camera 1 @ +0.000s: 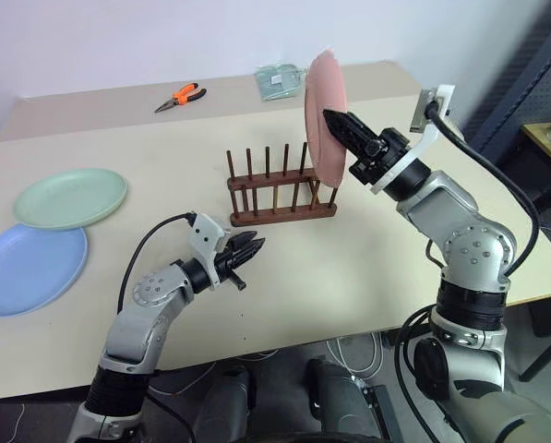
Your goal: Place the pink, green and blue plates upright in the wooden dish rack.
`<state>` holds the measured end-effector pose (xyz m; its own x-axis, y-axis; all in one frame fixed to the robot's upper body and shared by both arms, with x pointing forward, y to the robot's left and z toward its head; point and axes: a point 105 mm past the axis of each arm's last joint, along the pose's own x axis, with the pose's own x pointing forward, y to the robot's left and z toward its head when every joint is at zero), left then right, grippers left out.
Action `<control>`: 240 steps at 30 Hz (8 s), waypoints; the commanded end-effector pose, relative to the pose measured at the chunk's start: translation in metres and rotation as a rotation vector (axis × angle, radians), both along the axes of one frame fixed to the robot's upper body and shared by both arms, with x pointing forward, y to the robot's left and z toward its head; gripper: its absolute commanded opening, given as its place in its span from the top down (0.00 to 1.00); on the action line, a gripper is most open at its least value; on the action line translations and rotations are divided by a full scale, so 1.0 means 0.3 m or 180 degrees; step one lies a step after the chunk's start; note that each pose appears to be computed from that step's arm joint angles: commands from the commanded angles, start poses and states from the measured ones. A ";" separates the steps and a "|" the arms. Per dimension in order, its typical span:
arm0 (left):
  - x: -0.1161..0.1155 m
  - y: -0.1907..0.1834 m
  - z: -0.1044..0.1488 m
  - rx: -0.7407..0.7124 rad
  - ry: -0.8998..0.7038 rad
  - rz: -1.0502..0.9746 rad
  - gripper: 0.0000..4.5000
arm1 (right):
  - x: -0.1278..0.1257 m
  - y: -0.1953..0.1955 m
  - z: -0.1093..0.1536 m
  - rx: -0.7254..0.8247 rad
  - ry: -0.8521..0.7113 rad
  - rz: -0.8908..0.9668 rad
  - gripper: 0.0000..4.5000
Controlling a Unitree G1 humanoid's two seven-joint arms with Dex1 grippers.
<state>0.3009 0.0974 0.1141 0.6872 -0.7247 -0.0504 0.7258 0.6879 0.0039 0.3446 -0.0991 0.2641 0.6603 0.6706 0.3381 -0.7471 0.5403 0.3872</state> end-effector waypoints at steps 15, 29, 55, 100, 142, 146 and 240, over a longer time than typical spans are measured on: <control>0.071 0.186 0.135 -0.0478 -0.0289 0.0929 0.03 | 0.035 -0.141 0.113 -0.1699 -0.1389 -0.1054 0.31; 0.061 0.898 0.216 -0.1467 -0.0178 0.5021 0.02 | -0.138 0.181 0.070 -0.2402 -0.2519 0.0041 0.00; 0.199 0.506 0.460 -0.2381 -0.0224 0.2881 1.00 | -0.131 0.224 -0.032 -0.2905 -0.2726 0.0012 0.00; 0.005 0.304 0.132 0.0030 -0.0744 0.1626 0.08 | -0.180 0.222 0.016 -0.0543 -0.1088 0.0013 1.00; -0.083 0.170 0.034 -0.0005 -0.0213 0.0781 0.00 | -0.047 0.157 -0.051 -0.1040 -0.0659 0.0278 0.44; -0.077 0.185 0.035 -0.0034 -0.0207 0.0855 0.00 | -0.039 0.149 -0.032 -0.1829 -0.1327 -0.0073 0.23; -0.103 0.471 0.033 0.0511 -0.0715 0.2750 0.36 | -0.228 0.493 0.090 0.0237 -0.1129 0.1036 1.00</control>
